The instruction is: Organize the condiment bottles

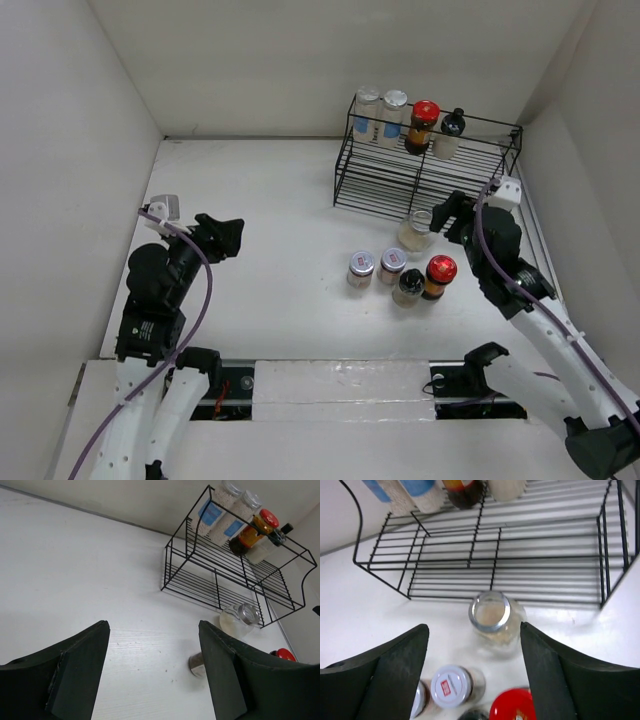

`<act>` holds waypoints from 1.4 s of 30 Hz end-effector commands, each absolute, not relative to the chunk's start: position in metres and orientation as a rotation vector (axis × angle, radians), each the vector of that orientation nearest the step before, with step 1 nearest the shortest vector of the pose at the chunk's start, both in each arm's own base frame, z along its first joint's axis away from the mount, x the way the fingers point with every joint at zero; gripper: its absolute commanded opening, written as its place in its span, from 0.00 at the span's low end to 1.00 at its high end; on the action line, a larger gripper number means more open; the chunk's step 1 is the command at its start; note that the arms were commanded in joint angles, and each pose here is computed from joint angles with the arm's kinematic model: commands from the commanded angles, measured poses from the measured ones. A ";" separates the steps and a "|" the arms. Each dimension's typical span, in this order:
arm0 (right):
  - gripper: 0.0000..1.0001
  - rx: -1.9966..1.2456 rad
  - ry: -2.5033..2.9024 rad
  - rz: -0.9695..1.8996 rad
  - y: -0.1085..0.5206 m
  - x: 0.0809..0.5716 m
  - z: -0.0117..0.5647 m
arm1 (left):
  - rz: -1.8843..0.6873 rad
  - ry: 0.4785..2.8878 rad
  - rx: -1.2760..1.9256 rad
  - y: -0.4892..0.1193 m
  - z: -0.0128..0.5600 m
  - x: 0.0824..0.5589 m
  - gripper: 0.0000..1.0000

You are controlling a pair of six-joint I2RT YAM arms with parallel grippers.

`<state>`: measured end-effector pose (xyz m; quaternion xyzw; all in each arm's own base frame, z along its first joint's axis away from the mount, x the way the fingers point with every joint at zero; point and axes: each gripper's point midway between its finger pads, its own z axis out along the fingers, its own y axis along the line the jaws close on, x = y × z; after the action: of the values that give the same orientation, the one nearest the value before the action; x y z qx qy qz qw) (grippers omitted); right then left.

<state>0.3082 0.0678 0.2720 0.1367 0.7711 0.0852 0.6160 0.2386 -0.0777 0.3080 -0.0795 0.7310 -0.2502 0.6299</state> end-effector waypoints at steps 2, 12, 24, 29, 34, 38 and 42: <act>0.82 0.442 1.880 0.134 0.055 0.277 0.237 | -0.625 1.720 -0.166 -0.088 0.302 0.245 0.68; 0.95 0.519 2.091 0.138 0.067 0.241 0.162 | -0.616 1.738 -0.162 -0.088 0.299 0.245 0.69; 0.85 0.515 2.207 0.091 0.077 0.238 0.118 | -0.616 1.738 -0.162 -0.088 0.299 0.245 0.70; 0.75 0.541 2.195 0.080 0.073 0.239 0.119 | -0.617 1.729 -0.160 -0.088 0.303 0.245 0.70; 0.59 0.557 2.153 0.067 0.068 0.242 0.130 | -0.609 1.718 -0.166 -0.086 0.306 0.244 0.70; 0.55 0.536 2.002 0.023 0.055 0.248 0.197 | -0.609 1.718 -0.166 -0.086 0.306 0.244 0.70; 0.52 0.517 1.785 0.135 0.056 0.257 0.297 | -0.608 1.727 -0.168 -0.086 0.303 0.246 0.70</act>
<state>0.2312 0.0589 0.1657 0.1774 0.8746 -0.0119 0.4511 0.2449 -0.0863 0.2873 -0.0769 0.7607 -0.2588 0.5903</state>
